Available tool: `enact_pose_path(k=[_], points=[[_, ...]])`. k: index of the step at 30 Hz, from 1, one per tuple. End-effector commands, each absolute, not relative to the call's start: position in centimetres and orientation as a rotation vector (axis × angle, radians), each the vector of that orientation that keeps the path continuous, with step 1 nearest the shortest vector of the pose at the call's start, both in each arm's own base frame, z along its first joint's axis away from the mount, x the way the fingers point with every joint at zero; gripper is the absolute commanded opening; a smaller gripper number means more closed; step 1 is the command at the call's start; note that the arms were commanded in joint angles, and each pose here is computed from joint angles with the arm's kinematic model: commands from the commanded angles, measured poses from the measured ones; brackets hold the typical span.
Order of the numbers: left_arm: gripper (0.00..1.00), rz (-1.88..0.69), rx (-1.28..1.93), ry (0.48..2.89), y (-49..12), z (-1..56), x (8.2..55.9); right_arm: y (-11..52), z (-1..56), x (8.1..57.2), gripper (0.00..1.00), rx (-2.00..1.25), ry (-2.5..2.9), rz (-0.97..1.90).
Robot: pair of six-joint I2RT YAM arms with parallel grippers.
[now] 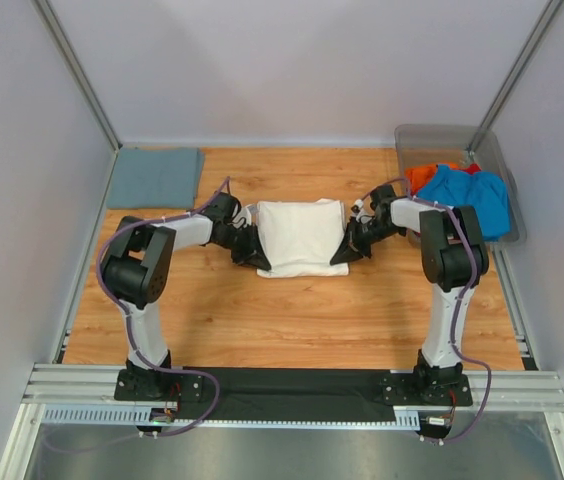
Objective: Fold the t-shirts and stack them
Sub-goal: Fold the tshirt
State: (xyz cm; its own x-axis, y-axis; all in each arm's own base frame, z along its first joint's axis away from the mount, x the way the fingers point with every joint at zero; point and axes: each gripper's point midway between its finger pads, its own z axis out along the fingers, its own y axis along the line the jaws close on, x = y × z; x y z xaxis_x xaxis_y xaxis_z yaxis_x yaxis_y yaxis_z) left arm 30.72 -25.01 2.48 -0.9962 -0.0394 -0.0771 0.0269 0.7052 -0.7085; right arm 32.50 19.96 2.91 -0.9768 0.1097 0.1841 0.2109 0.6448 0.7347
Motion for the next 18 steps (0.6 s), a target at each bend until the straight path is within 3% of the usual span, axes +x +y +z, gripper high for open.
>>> enact_pose_path(k=[1,3,6,10,18], points=[[0.26,-1.09,0.138,2.741,-23.5,6.1,30.3,19.5,6.2,32.8,0.0,-0.168,-2.86,-1.243],[0.33,-1.187,0.183,2.658,-24.7,9.4,30.6,20.9,8.1,32.7,0.0,-0.116,-2.865,-1.273],[0.34,-1.251,0.165,2.602,-25.9,11.1,31.0,24.3,9.8,32.5,0.01,-0.006,-2.833,-1.323],[0.28,-1.338,0.061,2.651,-26.7,8.2,30.3,27.8,8.9,31.9,0.01,0.006,-2.748,-1.375],[0.15,-1.04,-0.099,2.929,-22.4,-1.4,27.7,26.9,3.6,30.5,0.0,-0.061,-2.698,-1.324]])
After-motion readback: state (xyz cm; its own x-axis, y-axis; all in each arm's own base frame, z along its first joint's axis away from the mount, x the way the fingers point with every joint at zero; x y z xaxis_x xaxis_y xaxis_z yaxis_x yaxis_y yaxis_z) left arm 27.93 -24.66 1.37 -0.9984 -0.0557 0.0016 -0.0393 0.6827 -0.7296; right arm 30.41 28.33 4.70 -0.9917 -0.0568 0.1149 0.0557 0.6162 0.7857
